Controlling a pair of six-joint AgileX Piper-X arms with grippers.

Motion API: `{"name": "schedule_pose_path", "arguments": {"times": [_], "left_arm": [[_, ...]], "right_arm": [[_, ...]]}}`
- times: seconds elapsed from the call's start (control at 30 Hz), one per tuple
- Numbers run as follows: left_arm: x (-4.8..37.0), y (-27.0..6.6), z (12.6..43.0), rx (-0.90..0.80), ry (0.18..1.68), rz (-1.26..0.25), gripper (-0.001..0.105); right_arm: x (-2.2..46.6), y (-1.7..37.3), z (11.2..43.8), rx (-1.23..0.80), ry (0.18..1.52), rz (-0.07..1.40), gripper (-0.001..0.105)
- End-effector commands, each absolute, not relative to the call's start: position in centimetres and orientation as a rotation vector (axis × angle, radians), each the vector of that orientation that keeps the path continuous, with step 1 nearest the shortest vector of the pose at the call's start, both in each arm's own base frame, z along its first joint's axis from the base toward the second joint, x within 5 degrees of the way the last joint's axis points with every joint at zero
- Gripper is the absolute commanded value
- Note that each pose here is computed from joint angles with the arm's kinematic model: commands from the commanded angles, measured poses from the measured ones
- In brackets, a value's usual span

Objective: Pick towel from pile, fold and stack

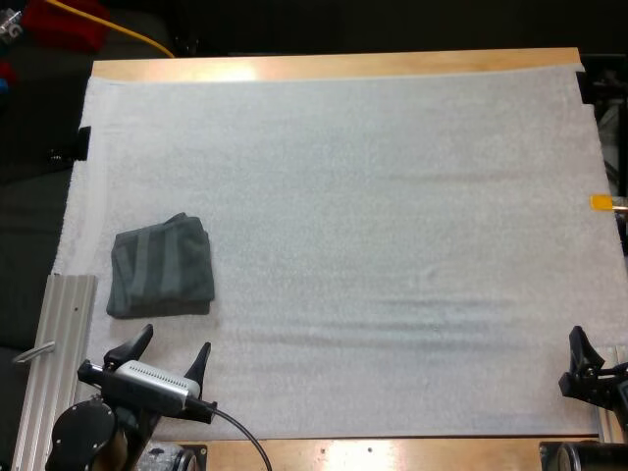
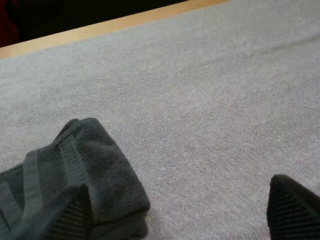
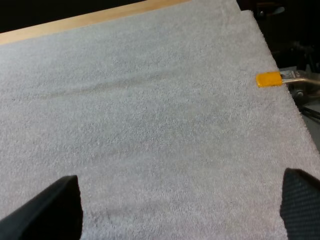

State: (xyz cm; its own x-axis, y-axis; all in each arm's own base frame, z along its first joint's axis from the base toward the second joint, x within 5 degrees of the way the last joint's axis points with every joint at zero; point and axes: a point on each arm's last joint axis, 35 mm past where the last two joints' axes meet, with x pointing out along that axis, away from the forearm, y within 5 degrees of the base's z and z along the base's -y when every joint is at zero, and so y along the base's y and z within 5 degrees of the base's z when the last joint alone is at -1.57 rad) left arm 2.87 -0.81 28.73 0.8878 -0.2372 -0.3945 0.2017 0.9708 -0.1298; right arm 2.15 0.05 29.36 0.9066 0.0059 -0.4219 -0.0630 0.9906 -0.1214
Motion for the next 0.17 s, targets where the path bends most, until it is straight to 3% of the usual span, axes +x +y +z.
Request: {"name": "schedule_pose_path", "arguments": {"times": [0.0, 0.13], "left_arm": [[3.08, -0.85, 28.92, -0.086, 0.420, -0.233, 0.069], [3.08, -0.85, 28.92, -0.086, 0.420, -0.233, 0.069]], "right_arm": [[2.33, 0.01, 29.47, -0.147, 0.439, 0.029, 0.078], [2.33, 0.01, 29.47, -0.147, 0.439, 0.029, 0.078]]}}
